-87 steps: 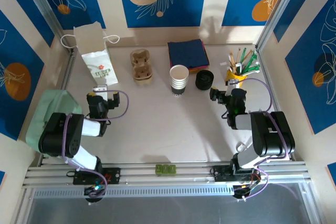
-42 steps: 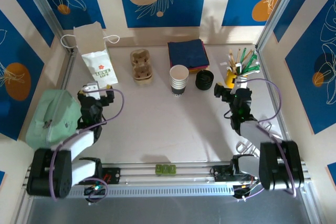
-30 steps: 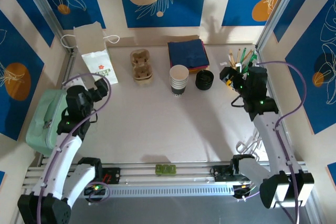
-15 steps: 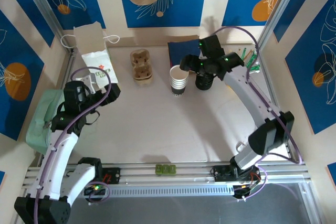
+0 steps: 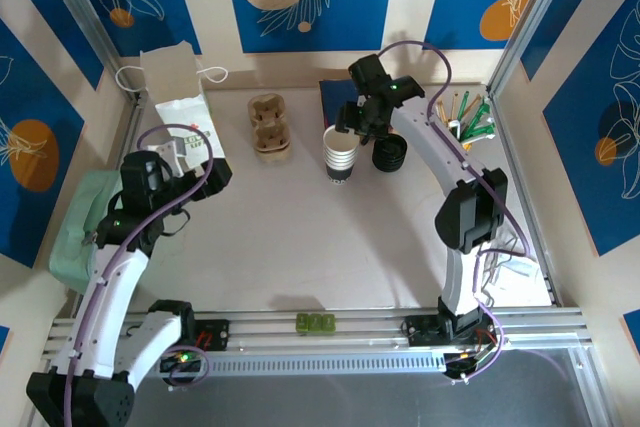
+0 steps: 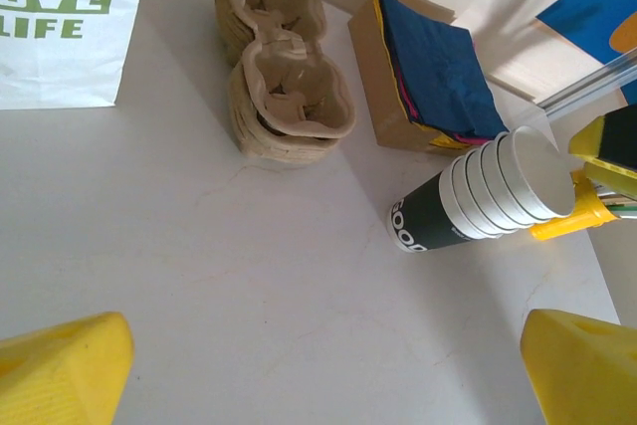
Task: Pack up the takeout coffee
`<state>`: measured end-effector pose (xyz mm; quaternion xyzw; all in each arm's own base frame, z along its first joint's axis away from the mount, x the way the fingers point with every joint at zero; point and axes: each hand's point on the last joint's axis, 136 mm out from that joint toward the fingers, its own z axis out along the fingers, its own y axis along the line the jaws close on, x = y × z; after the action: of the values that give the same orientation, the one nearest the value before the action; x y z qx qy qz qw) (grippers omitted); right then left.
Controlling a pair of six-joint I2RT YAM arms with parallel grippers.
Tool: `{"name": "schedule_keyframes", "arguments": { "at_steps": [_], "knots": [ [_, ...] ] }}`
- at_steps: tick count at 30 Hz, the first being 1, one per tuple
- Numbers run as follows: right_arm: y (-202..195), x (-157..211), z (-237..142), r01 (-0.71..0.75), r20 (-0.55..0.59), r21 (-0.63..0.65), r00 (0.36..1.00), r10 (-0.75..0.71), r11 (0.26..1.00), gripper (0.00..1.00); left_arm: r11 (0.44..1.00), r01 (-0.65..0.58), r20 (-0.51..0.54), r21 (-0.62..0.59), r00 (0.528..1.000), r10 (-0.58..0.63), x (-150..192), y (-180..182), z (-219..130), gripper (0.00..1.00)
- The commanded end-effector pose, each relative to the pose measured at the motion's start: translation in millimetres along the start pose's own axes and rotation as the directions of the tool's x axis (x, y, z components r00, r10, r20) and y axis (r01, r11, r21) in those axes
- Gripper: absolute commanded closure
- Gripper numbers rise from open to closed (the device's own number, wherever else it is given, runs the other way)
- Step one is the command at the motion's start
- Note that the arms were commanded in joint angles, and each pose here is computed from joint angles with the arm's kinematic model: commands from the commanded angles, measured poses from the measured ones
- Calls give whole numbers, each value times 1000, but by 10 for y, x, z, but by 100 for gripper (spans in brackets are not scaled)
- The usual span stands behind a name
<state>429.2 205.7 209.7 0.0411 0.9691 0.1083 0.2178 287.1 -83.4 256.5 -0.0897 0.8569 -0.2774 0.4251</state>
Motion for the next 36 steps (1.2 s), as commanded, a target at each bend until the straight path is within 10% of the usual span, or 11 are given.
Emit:
{"name": "schedule_keyframes", "arguments": {
  "at_steps": [1,14,36],
  "knots": [
    [-32,73,-6,22,-36,36,999,-21,999,44,999,-5,-7,44,1000,5,24,-61,46,1],
    [-60,116,101,37,-60,53,998,-34,998,78,1000,12,-9,16,1000,-12,61,22,87,1],
    [-90,142,141,40,-73,74,997,-35,996,89,1000,10,-3,-2,1000,-10,80,61,71,1]
  ]
}}
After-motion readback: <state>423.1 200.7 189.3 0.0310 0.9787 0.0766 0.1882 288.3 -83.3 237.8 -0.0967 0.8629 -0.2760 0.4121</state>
